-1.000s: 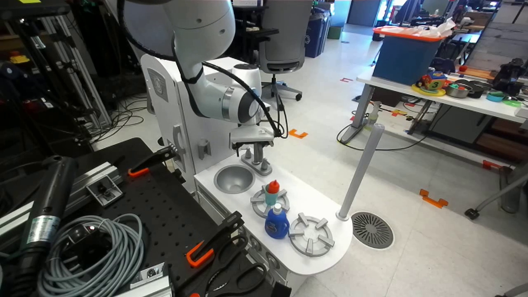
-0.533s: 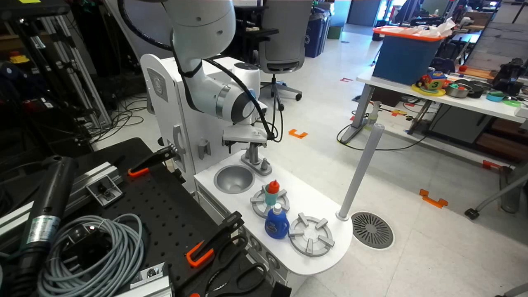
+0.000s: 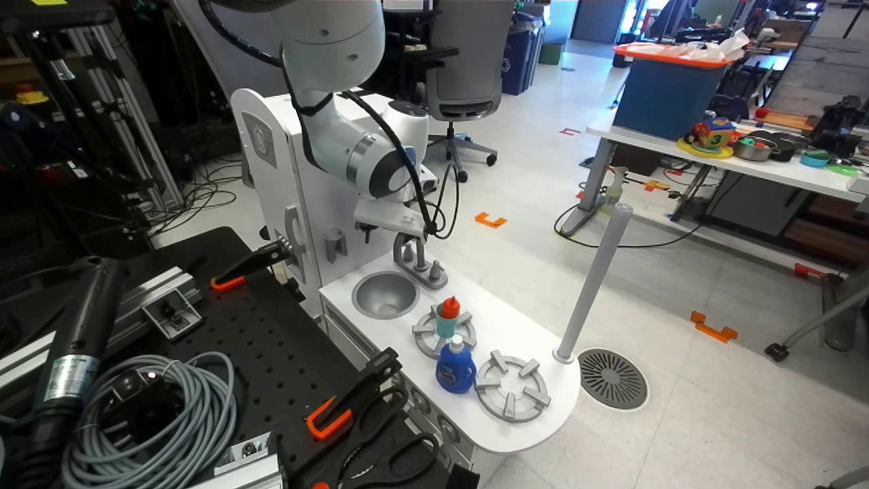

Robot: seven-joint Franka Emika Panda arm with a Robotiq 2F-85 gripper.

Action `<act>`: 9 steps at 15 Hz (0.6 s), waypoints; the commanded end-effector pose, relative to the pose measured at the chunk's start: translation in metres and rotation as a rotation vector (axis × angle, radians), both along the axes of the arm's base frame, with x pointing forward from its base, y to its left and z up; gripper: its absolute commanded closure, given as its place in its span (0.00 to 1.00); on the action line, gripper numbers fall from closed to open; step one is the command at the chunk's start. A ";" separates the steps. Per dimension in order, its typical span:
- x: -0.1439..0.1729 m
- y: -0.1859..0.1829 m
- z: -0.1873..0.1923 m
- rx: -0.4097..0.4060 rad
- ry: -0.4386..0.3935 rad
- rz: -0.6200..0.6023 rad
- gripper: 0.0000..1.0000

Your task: Move the faucet spout to the left

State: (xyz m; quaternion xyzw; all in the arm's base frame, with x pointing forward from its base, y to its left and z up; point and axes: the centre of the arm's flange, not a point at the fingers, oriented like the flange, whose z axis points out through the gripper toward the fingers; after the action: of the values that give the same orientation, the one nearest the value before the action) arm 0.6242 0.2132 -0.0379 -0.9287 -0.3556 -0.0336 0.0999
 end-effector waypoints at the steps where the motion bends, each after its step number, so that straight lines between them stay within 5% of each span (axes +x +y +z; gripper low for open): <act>1: -0.006 0.025 -0.003 0.058 0.063 -0.099 0.00; 5: -0.004 0.009 0.008 0.030 0.059 -0.266 0.00; 9: -0.022 -0.020 0.025 -0.064 0.140 -0.464 0.00</act>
State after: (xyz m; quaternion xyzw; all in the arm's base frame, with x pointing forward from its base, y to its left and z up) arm 0.6246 0.2063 -0.0357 -0.9767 -0.1852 -0.0125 0.1079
